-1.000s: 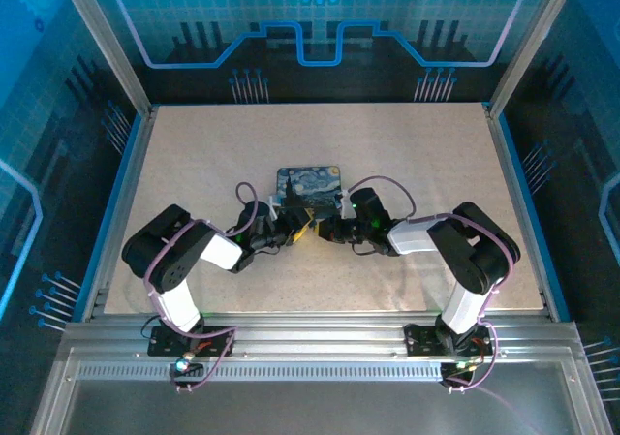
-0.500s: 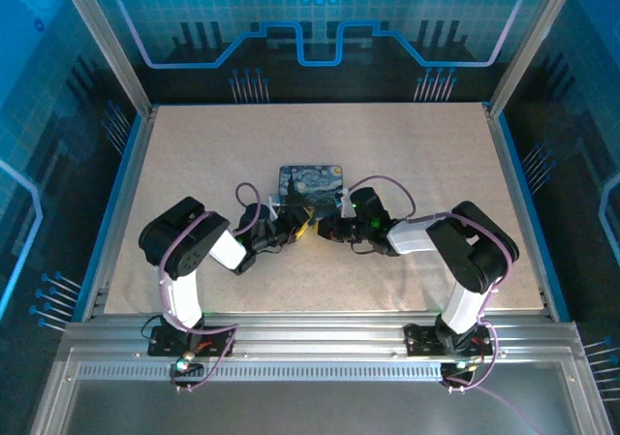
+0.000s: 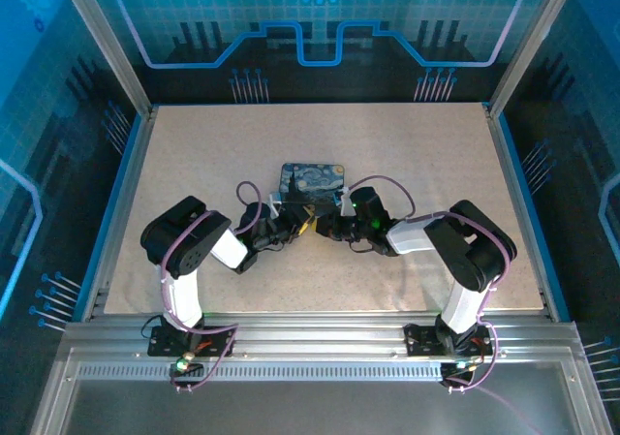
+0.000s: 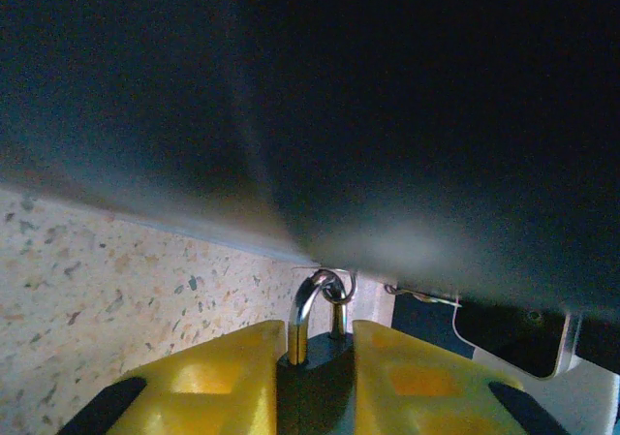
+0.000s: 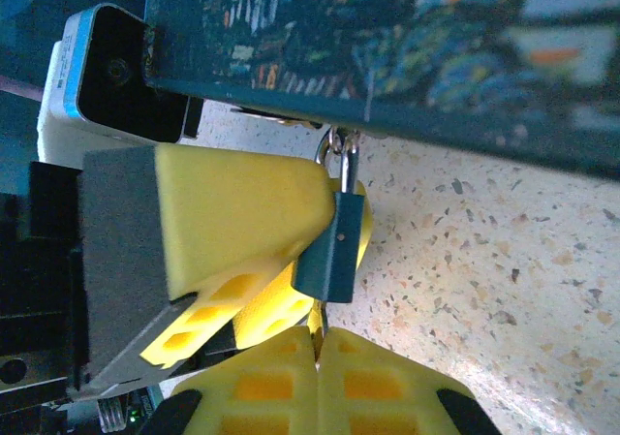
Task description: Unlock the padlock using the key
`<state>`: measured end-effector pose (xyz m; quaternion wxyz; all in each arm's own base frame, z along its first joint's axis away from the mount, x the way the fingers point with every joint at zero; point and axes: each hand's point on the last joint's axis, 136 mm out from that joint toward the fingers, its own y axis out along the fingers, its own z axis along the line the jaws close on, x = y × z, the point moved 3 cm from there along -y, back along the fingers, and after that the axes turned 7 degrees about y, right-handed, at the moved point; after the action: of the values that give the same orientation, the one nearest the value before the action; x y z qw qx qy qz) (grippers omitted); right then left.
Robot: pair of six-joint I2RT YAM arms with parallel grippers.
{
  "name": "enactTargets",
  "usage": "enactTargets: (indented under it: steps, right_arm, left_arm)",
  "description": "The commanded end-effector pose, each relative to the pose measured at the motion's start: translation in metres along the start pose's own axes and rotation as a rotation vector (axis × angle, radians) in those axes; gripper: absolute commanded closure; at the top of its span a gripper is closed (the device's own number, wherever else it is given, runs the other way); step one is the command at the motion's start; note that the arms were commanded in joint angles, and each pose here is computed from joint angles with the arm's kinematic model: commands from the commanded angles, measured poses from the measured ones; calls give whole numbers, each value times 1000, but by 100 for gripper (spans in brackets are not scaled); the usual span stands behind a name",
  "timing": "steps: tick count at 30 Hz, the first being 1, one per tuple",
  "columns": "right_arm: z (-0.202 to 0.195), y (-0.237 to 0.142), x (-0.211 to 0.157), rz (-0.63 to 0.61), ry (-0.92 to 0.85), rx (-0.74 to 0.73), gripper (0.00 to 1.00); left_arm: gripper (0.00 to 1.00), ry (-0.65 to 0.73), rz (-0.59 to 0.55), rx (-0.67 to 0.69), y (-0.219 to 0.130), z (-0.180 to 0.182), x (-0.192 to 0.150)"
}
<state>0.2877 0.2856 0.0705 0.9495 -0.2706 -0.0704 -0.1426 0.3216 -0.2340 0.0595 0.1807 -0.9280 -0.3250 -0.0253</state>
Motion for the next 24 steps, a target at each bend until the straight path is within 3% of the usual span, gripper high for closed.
enactTargets:
  steps: [1, 8, 15, 20, 24]
  right_arm:
    - [7, 3, -4, 41, 24, 38, 94]
    - [-3, -15, -5, 19, -1, -15, 78]
    - [-4, -37, -4, -10, -107, -102, 63]
    - [4, -58, -2, -39, -278, -161, 55]
    - [17, -76, 3, -94, -493, -214, 41]
  left_arm:
    - [82, 13, 40, -7, 4, -2, -11]
    - [91, 21, 26, -5, -1, -9, -9]
    - [92, 35, 28, -1, -4, -23, -10]
    - [93, 40, 36, 9, -5, -33, -11]
    - [94, 41, 41, 24, -8, -40, -13]
